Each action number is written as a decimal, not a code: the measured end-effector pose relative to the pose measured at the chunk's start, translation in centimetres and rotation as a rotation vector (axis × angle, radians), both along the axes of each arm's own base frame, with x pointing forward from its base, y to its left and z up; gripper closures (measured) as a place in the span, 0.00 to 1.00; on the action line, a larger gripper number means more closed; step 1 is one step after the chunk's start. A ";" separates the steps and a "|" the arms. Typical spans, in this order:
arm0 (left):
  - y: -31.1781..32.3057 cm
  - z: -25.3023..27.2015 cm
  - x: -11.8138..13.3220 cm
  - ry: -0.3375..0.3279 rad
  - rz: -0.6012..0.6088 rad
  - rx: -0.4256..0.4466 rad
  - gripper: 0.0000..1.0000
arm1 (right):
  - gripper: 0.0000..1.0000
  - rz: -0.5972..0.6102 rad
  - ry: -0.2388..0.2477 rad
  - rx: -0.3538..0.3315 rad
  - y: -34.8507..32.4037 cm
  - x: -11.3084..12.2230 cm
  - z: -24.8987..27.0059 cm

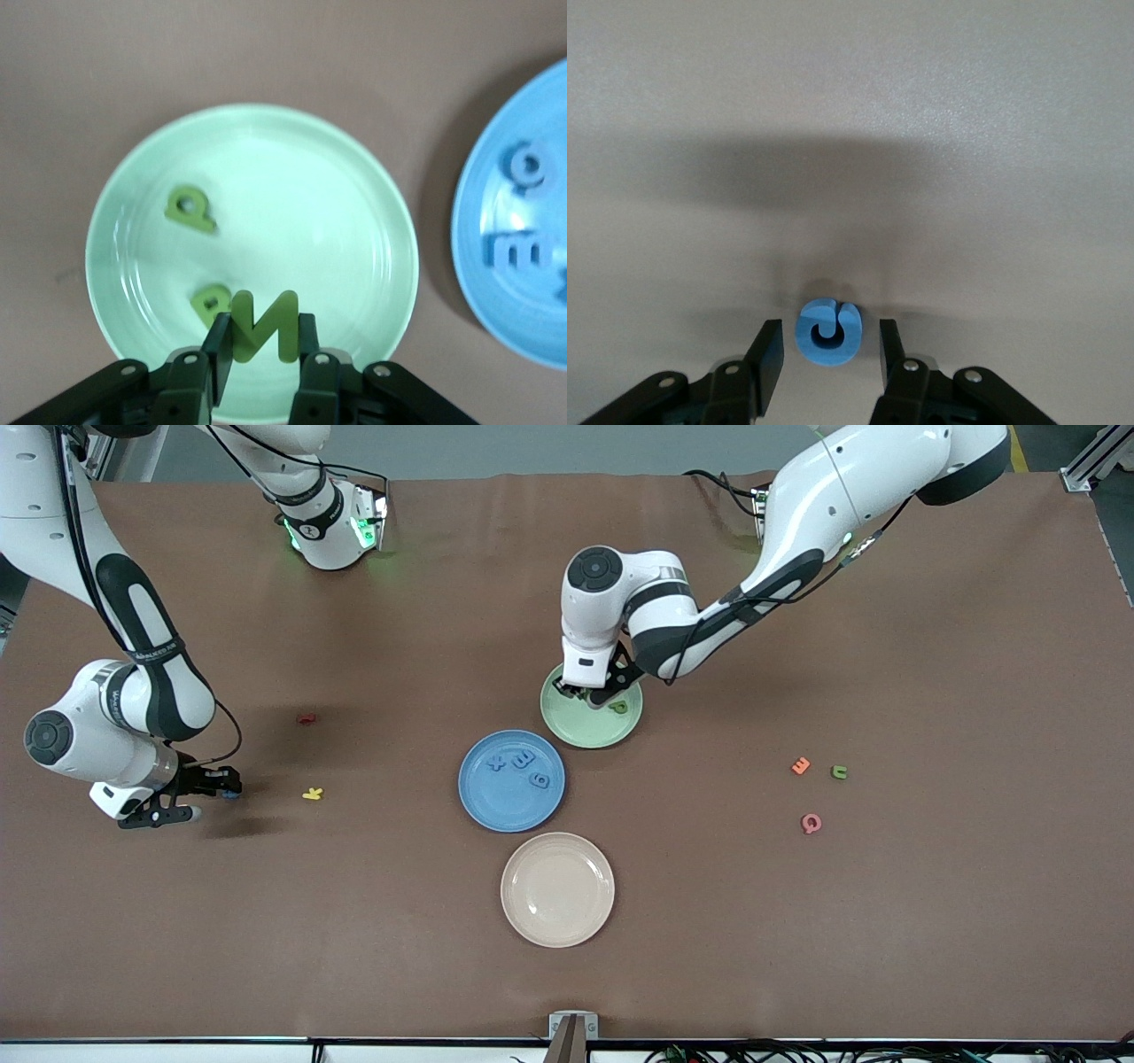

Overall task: Sort letters by color into matching plates
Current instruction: 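Release the N and return the left gripper while the right gripper lifts c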

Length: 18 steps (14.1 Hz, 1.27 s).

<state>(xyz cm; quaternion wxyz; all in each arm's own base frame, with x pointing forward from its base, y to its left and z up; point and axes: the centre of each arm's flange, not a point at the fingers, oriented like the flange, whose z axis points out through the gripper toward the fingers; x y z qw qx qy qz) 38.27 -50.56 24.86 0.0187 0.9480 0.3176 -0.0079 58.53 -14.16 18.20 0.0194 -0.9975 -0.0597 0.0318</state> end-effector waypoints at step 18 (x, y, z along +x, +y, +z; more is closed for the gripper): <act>18.3 5.4 17.0 -0.088 0.070 0.013 0.00 | 0.65 0.034 0.016 -0.001 3.2 2.9 6.3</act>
